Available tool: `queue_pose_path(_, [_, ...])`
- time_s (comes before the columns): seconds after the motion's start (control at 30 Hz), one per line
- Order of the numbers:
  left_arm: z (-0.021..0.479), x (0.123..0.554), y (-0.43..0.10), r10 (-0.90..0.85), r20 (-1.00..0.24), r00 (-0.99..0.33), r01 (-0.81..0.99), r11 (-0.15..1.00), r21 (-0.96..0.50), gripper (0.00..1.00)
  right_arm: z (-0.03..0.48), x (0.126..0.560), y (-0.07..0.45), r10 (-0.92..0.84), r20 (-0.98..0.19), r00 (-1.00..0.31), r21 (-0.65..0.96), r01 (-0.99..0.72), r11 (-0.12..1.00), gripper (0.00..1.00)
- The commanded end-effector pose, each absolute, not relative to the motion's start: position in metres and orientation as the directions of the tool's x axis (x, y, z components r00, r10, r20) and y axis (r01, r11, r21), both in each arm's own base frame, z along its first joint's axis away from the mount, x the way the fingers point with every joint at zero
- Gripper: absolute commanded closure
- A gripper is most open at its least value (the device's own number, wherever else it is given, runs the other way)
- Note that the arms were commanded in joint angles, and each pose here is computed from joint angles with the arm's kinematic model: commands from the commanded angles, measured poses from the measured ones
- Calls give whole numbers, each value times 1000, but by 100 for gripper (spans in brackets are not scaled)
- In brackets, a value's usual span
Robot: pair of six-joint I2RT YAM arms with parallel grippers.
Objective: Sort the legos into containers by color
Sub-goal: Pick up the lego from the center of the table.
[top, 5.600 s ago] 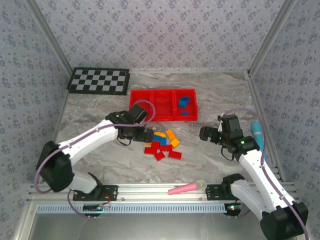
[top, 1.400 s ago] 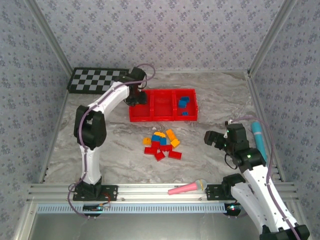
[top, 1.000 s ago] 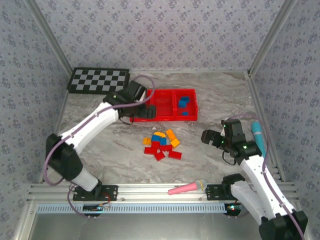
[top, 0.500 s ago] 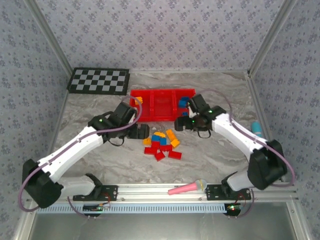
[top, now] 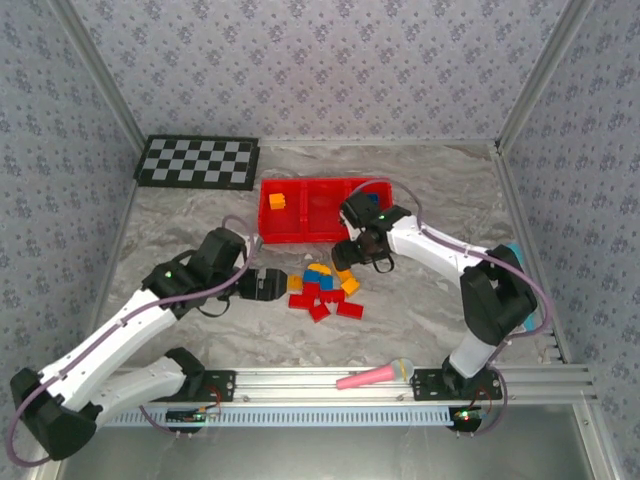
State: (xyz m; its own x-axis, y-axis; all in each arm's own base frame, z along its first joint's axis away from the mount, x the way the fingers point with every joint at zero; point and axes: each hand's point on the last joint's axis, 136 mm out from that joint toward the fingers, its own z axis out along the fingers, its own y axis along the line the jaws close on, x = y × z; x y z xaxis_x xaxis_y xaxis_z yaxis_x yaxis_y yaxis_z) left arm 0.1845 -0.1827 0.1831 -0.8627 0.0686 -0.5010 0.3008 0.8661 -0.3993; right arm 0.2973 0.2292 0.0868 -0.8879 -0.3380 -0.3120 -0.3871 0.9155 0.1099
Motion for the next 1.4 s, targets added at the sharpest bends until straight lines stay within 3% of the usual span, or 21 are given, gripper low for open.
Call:
queue_pose_path(0.0, [189,179,-182,72,-520,-851,329,845,-421,0,80,300,236,-368,-299,-880,118,-417,901,22])
queue_pose_path(0.83, [189,170,-171,64,-537,-841,331,847,-416,0,29,299,255,-432,-178,-884,103,-453,886,28])
queue_pose_path(1.37, [192,169,-161,50,-559,-828,318,863,-393,0,19,301,236,-403,-120,-907,-8,-405,914,46])
